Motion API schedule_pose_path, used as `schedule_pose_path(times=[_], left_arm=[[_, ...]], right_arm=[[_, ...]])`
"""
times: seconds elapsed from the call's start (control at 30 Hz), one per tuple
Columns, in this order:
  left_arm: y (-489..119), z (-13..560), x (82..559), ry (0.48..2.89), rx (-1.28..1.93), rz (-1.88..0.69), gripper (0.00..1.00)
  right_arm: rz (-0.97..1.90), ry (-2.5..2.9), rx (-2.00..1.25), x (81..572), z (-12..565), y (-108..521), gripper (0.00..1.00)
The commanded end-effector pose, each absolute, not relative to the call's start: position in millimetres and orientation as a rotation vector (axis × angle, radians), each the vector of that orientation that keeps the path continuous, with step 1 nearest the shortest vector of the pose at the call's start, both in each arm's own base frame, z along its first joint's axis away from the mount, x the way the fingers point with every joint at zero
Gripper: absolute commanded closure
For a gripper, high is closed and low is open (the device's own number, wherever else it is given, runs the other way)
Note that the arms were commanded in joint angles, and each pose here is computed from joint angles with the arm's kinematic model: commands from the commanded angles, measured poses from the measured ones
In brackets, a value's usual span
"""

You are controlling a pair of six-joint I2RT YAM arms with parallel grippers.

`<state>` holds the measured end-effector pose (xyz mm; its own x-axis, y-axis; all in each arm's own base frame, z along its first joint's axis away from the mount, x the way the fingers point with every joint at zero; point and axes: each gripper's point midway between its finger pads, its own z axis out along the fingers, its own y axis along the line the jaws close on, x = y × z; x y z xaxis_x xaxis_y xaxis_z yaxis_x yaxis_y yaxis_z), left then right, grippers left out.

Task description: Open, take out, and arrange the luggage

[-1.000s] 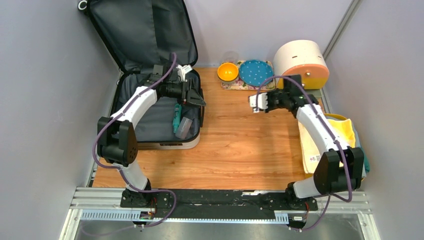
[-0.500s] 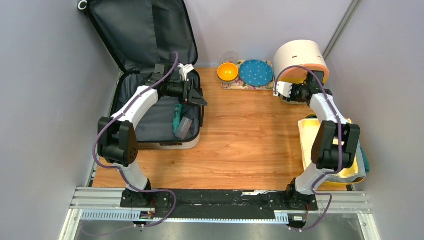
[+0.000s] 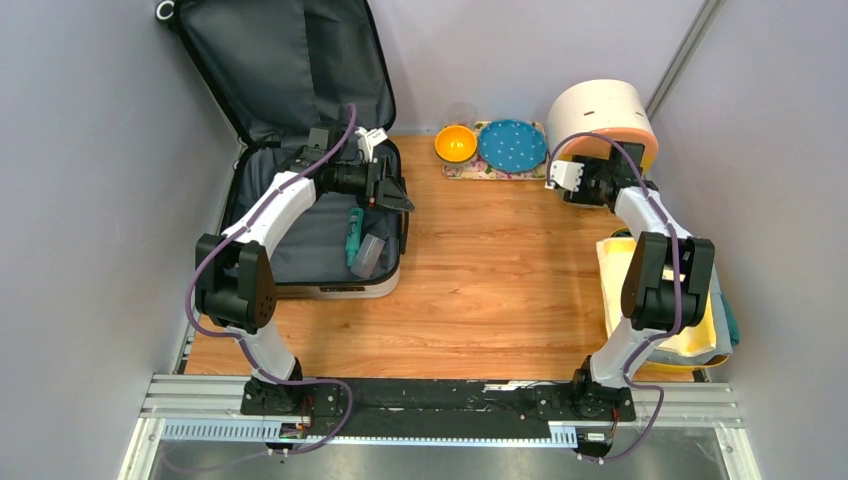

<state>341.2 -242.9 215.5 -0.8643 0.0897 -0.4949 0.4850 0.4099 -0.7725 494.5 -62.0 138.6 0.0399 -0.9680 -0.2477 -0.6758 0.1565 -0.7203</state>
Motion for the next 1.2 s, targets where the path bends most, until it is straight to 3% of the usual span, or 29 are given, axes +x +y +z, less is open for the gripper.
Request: schedule_pose_path(times=[0.0, 0.2, 0.4, 0.5, 0.63, 0.83, 1.17], left_arm=[[-242.3, 224.5, 344.0, 2.253, 0.536, -1.427, 0.18], [-241.5, 224.7, 344.6, 2.245, 0.541, -1.435, 0.18], [-237.0, 228.0, 346.8, 2.205, 0.546, -1.423, 0.18], [-234.9, 229.0, 348.7, 2.18, 0.533, -1.418, 0.19], [-230.5, 229.2, 352.4, 2.171, 0.52, -1.413, 0.19], [-225.1, 228.3, 357.7, 2.173, 0.49, -1.411, 0.19], [-220.6, 226.3, 364.2, 2.173, 0.46, -1.402, 0.19]], right_arm=[[-0.588, 1.628, -1.555, 507.6, 167.1, -63.4, 0.39], [-0.537, 1.603, -1.53, 496.5, 187.9, -53.7, 0.4], [-0.356, 1.613, -1.571, 464.8, 183.6, -40.8, 0.52], [-0.277, 1.675, -1.617, 451.3, 167.7, -40.4, 0.59], [-0.198, 1.742, -1.66, 446.4, 148.2, -41.0, 0.77], [-0.195, 1.788, -1.734, 450.2, 137.1, -43.1, 0.92], [-0.487, 1.79, -1.709, 493.7, 124.7, -59.5, 0.92]])
